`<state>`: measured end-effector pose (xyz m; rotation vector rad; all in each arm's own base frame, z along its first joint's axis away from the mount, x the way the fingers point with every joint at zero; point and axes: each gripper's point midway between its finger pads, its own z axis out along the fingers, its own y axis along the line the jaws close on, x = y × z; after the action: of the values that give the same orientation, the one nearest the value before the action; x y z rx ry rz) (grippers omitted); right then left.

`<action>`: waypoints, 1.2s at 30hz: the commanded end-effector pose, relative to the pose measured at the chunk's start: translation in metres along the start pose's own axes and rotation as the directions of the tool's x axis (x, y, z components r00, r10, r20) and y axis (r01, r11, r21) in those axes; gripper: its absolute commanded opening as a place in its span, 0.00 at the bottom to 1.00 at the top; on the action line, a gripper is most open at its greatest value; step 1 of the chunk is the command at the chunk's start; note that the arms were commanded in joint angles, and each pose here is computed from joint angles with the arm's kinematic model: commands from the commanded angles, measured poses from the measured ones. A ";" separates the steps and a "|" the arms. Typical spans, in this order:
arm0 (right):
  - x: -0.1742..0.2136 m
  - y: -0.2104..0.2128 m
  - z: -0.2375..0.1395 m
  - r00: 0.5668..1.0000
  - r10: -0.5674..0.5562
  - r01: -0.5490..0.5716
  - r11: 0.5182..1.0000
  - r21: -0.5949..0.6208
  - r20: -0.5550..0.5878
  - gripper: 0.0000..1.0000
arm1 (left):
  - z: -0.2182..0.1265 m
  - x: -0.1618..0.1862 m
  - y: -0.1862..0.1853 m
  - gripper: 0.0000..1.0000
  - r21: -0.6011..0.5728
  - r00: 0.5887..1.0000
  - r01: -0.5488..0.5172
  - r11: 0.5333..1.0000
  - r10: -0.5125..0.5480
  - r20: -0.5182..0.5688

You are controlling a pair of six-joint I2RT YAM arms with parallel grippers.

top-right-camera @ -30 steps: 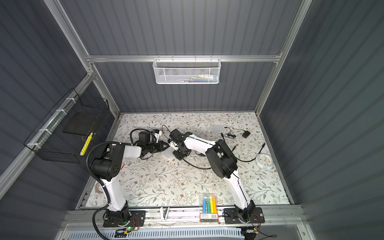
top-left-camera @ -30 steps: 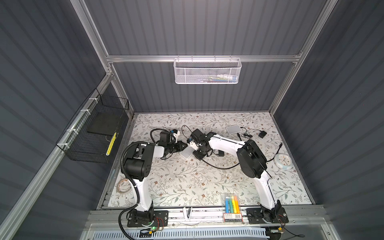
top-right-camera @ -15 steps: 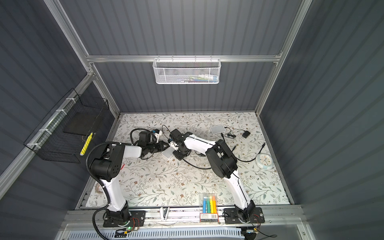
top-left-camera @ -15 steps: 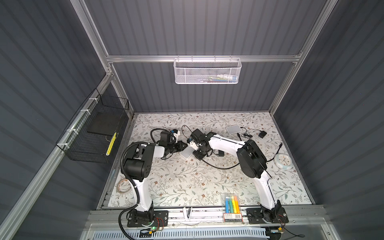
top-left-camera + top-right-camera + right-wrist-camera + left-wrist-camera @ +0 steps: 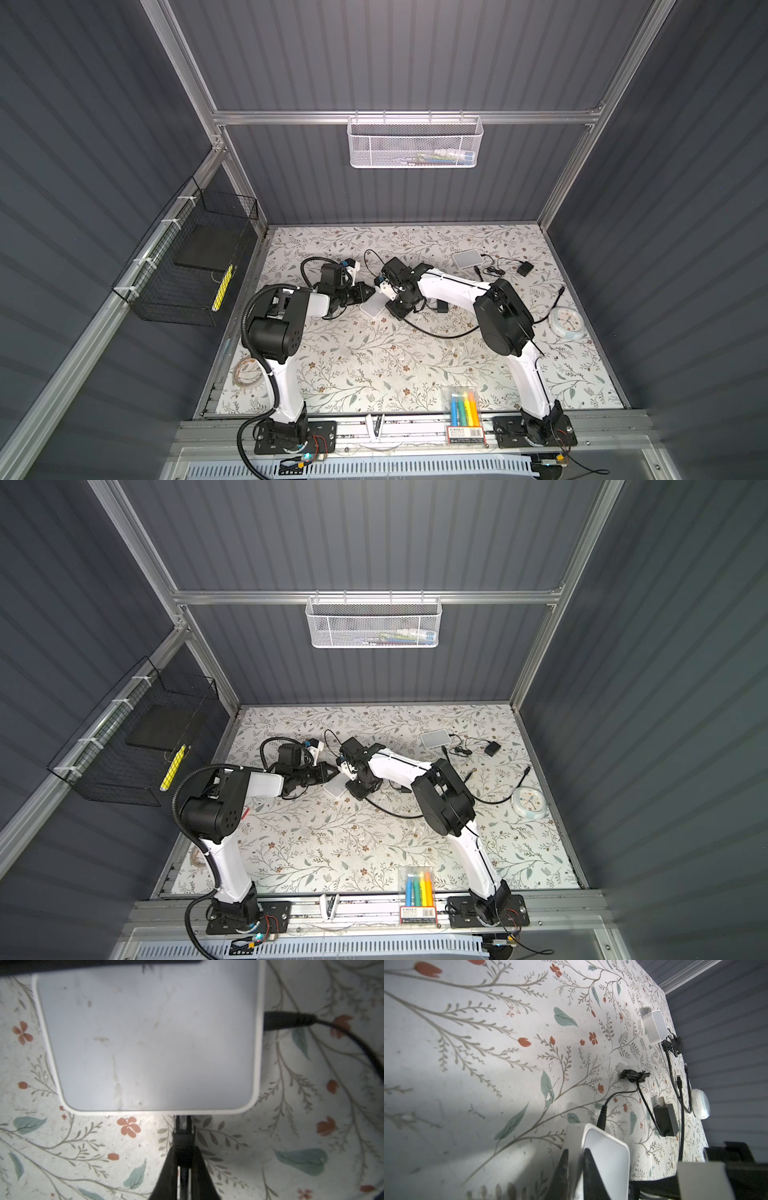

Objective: Insert the plug into the switch port

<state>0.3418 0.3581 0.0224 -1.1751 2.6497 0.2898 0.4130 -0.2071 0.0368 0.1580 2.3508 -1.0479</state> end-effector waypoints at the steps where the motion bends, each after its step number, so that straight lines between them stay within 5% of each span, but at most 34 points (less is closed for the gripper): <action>1: -0.076 0.005 -0.041 0.963 -0.024 0.026 1.000 -0.002 0.267 0.11 | 0.011 0.096 0.024 0.14 -0.091 0.949 0.162 0.983 -0.180 -0.257; 36: -0.080 -0.001 -0.010 0.969 -0.025 0.025 1.000 0.005 0.246 0.18 | 0.011 0.106 0.023 0.14 -0.074 0.945 0.180 0.981 -0.194 -0.263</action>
<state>0.3555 0.3652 0.0201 -1.1756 2.6657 0.2710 0.4193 -0.2078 0.0365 0.1458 2.2873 -1.0565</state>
